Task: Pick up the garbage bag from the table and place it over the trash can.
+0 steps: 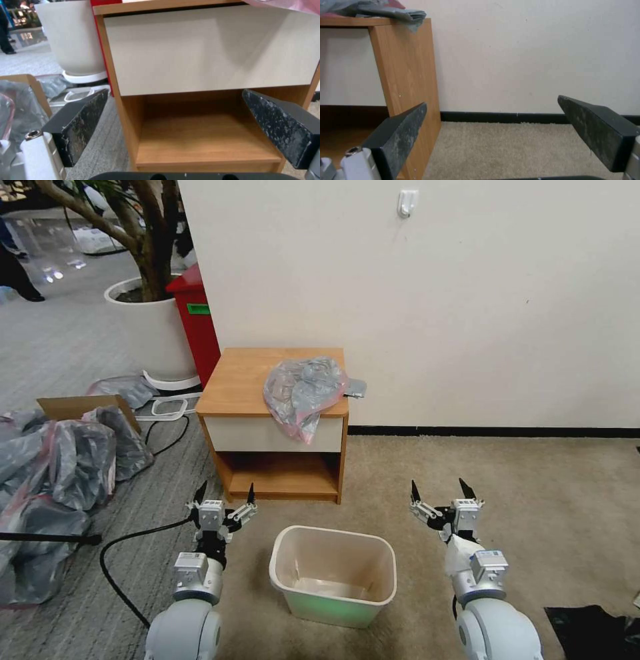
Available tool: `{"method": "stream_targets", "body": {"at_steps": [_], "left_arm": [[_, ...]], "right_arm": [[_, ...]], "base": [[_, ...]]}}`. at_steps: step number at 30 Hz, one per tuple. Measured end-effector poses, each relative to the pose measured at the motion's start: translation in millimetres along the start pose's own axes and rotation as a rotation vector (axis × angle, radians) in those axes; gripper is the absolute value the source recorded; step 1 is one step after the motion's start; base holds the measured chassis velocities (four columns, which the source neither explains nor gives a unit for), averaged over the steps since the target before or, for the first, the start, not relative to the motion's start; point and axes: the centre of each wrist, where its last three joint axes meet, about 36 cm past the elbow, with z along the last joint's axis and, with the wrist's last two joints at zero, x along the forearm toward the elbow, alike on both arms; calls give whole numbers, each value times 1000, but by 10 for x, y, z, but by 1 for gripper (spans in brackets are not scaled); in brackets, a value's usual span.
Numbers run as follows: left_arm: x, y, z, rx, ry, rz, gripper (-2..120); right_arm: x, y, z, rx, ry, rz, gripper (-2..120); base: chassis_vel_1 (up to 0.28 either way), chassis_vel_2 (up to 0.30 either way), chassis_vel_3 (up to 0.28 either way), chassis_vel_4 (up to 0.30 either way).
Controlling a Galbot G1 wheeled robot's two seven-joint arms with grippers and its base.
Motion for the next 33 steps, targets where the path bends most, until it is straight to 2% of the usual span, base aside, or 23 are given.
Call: {"method": "stream_targets", "body": {"at_steps": [33], "left_arm": [[0, 0, 0, 0, 0, 0, 100]], "right_arm": [[0, 0, 0, 0, 0, 0, 100]], "base": [[0, 0, 0, 0]]}}
